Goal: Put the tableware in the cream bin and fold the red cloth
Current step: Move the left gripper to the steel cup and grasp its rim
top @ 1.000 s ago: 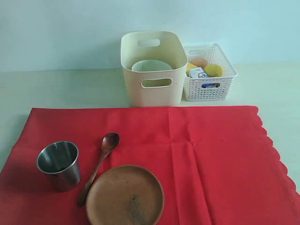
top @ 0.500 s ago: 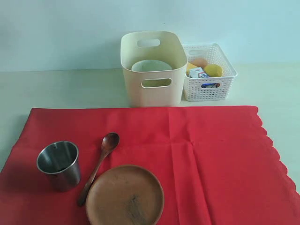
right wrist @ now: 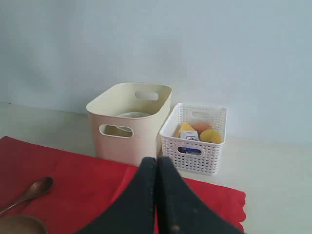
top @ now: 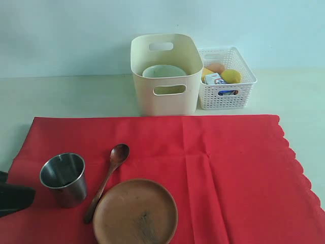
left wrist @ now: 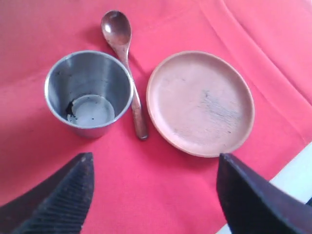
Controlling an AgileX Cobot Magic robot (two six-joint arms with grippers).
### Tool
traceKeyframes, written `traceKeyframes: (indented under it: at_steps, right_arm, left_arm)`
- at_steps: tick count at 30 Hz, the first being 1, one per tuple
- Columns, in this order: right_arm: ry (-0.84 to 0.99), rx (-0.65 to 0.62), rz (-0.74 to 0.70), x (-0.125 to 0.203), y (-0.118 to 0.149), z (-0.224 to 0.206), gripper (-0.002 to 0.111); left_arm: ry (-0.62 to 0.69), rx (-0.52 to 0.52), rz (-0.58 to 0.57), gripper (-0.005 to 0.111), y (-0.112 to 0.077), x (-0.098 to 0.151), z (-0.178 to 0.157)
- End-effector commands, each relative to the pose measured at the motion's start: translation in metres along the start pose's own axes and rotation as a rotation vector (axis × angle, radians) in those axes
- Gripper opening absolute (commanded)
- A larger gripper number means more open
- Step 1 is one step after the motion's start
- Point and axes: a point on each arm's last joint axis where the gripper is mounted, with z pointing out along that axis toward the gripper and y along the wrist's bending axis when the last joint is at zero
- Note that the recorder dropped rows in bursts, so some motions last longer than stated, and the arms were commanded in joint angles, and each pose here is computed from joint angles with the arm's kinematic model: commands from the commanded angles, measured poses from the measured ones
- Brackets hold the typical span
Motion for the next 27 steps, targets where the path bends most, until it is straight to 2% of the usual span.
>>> traceKeyframes:
  at_steps: [1, 2, 4, 13, 18, 27]
  right_arm:
    - [-0.012, 0.0, -0.002, 0.0, 0.0, 0.0, 0.0]
    - [-0.012, 0.0, -0.002, 0.0, 0.0, 0.0, 0.0]
    - [-0.012, 0.0, -0.002, 0.0, 0.0, 0.0, 0.0]
    - [-0.012, 0.0, -0.002, 0.0, 0.0, 0.0, 0.0]
    - [-0.012, 0.0, -0.002, 0.0, 0.0, 0.0, 0.0]
    - [-0.011, -0.001, 0.0, 0.0, 0.0, 0.0, 0.0]
  left_arm:
    - [-0.002, 0.052, 0.072, 0.069, -0.005, -0.012, 0.001]
    - [0.004, 0.065, 0.089, 0.069, -0.007, -0.014, 0.003]
    - [0.055, 0.095, 0.194, 0.069, -0.015, -0.017, 0.012]
    - [0.179, 0.048, 0.317, 0.065, -0.017, -0.032, 0.041]
    - [0.263, -0.039, 0.302, 0.063, -0.007, -0.036, 0.054]
    - [0.306, -0.042, 0.288, 0.063, 0.0, -0.048, 0.076]
